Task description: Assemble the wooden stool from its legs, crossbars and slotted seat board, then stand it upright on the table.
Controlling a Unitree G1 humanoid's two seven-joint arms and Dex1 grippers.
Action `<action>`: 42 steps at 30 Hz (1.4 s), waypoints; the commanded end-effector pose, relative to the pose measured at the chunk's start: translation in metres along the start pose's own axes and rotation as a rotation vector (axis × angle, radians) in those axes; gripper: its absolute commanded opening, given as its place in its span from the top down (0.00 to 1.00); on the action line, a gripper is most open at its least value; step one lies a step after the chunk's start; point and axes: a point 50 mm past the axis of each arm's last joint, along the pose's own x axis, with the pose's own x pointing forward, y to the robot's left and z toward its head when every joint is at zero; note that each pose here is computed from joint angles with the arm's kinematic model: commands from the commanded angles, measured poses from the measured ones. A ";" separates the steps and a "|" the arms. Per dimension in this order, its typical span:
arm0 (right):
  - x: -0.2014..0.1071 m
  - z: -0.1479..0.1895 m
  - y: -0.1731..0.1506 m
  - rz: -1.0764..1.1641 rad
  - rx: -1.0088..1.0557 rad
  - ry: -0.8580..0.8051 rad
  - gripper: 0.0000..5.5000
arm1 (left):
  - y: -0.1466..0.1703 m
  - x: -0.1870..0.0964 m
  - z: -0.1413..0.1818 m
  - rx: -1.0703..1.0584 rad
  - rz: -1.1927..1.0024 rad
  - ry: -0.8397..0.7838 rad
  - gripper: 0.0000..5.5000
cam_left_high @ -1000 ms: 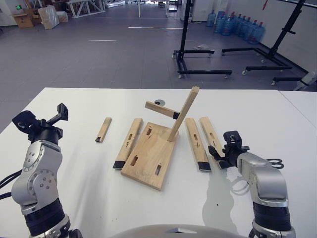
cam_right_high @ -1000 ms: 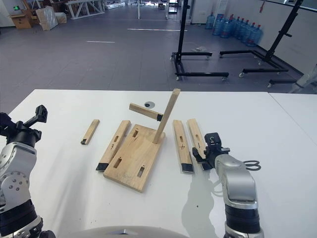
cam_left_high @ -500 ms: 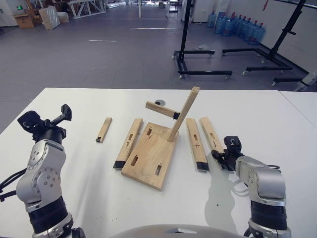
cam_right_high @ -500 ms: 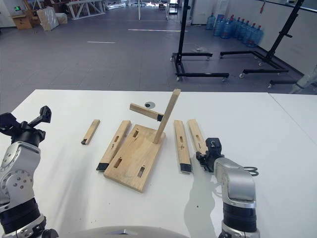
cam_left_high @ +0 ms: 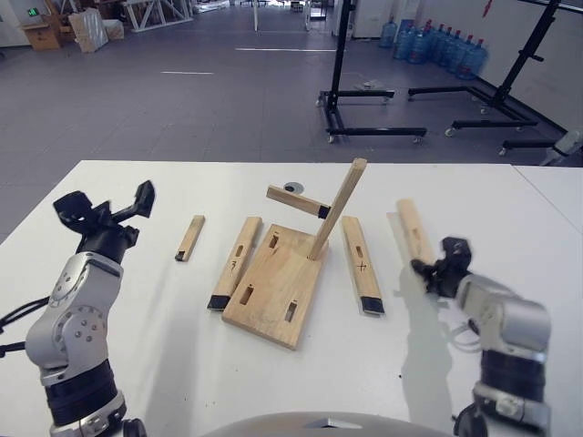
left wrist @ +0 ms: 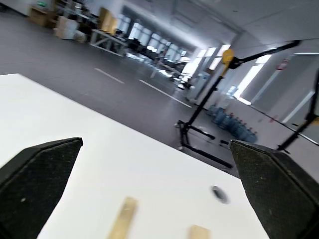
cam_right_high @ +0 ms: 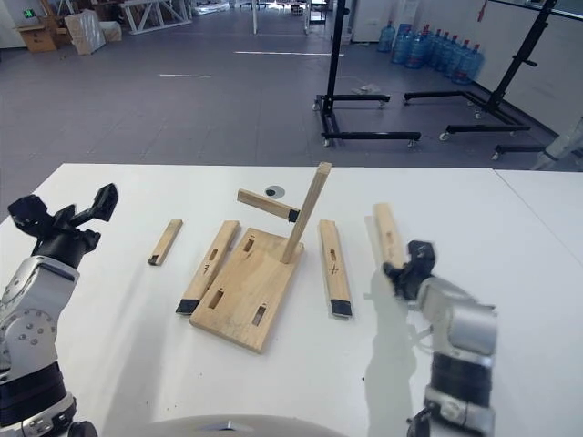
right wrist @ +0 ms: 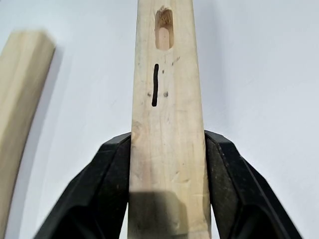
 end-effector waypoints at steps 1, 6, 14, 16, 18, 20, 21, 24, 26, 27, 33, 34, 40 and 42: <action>-0.019 0.112 0.009 0.248 0.020 -0.385 0.64 | -0.026 -0.004 0.014 -0.105 -0.357 0.036 0.02; -0.071 0.112 0.135 1.085 -0.108 -0.372 0.64 | -0.076 -0.001 0.015 -0.250 -0.773 0.060 0.02; -0.089 0.066 0.167 1.473 -0.055 -0.151 0.64 | -0.101 0.020 0.013 -0.399 -0.969 0.151 0.02; -0.087 0.064 0.170 1.515 -0.044 -0.120 0.64 | -0.100 0.021 0.010 -0.489 -0.969 0.189 0.02; -0.085 0.065 0.172 1.560 -0.021 -0.095 0.64 | -0.102 0.022 0.008 -0.569 -0.985 0.221 0.02; -0.085 0.066 0.174 1.603 0.000 -0.077 0.64 | -0.106 0.024 0.008 -0.624 -1.005 0.239 0.02; -0.085 0.066 0.175 1.616 0.005 -0.065 0.64 | -0.109 0.024 0.009 -0.641 -1.016 0.246 0.02; -0.085 0.060 0.181 1.661 0.022 -0.016 0.64 | -0.115 0.025 0.011 -0.647 -1.037 0.266 0.02; -0.086 0.057 0.184 1.692 0.037 0.017 0.64 | -0.117 0.029 0.010 -0.639 -1.034 0.275 0.02; -0.088 0.054 0.185 1.705 0.045 0.030 0.64 | -0.119 0.031 0.011 -0.641 -1.045 0.280 0.02; -0.093 0.043 0.193 1.727 0.069 0.082 0.64 | -0.126 0.037 0.020 -0.671 -1.089 0.285 0.02; -0.093 0.043 0.193 1.725 0.076 0.082 0.64 | -0.127 0.037 0.020 -0.674 -1.089 0.288 0.02; -0.092 0.040 0.193 1.703 0.101 0.081 0.64 | -0.130 0.037 0.020 -0.695 -1.080 0.301 0.02; -0.092 0.039 0.193 1.700 0.105 0.083 0.64 | -0.128 0.036 0.019 -0.704 -1.073 0.305 0.02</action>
